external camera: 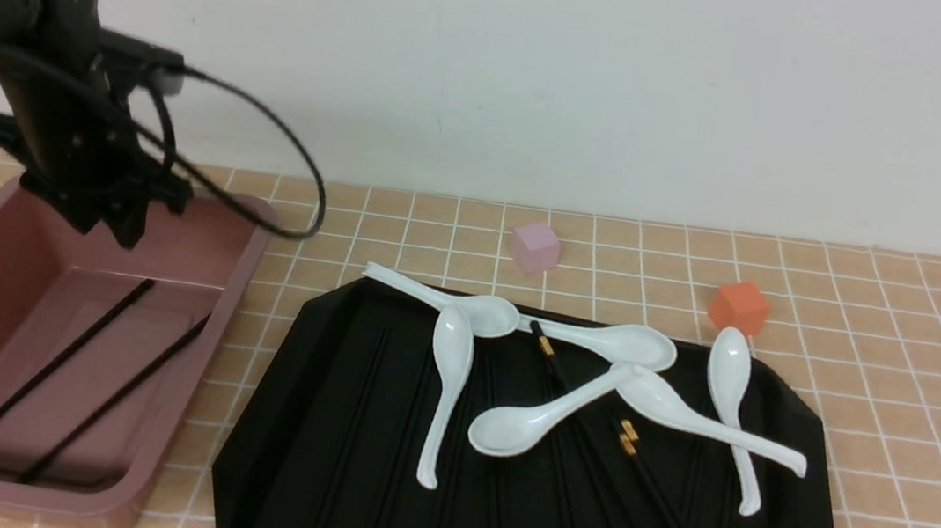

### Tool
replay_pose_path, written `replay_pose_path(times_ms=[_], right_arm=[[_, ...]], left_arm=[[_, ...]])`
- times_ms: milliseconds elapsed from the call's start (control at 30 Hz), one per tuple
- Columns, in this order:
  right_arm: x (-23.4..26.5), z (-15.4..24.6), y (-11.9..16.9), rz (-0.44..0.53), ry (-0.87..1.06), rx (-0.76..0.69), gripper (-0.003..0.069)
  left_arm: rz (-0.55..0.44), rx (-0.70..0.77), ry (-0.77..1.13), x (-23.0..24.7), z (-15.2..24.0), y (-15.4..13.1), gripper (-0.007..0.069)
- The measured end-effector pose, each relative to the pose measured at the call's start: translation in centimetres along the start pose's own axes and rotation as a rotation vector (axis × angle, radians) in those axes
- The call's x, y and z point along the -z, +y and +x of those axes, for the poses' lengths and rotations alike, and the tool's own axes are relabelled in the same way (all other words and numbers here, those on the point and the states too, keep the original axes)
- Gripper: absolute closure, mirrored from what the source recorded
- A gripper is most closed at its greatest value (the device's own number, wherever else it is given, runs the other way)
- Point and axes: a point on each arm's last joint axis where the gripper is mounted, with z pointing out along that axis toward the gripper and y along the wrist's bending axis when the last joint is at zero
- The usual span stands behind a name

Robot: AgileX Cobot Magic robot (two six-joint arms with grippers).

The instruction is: On brown tablecloth take chopsticks from black tray and put them in box.

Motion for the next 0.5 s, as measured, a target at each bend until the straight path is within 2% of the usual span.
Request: replay_pose_path(times_ms=[67, 100, 167, 333, 400, 500], right_arm=[[0.0, 0.0, 0.0, 0.0, 0.0, 0.0, 0.0419], [0.0, 0.0, 0.0, 0.0, 0.0, 0.0, 0.0419], [0.0, 0.0, 0.0, 0.0, 0.0, 0.0, 0.0419], [0.0, 0.0, 0.0, 0.0, 0.0, 0.001, 0.0419], [0.0, 0.0, 0.0, 0.0, 0.0, 0.001, 0.0419], [0.0, 0.0, 0.0, 0.0, 0.0, 0.0, 0.0419]], left_arm=[[0.002, 0.012, -0.013, 1.5, 0.0, 0.0, 0.0449], [0.007, 0.022, -0.029, 3.8, 0.3, -0.1, 0.0556], [0.012, 0.035, -0.042, 6.6, 1.0, 0.1, 0.0638], [0.061, 0.068, -0.116, 11.7, 2.7, 0.0, 0.0638], [0.142, 0.067, -0.147, 14.0, 5.1, -0.8, 0.0638], [0.227, 0.068, -0.18, 14.7, 8.7, -1.9, 0.0638]])
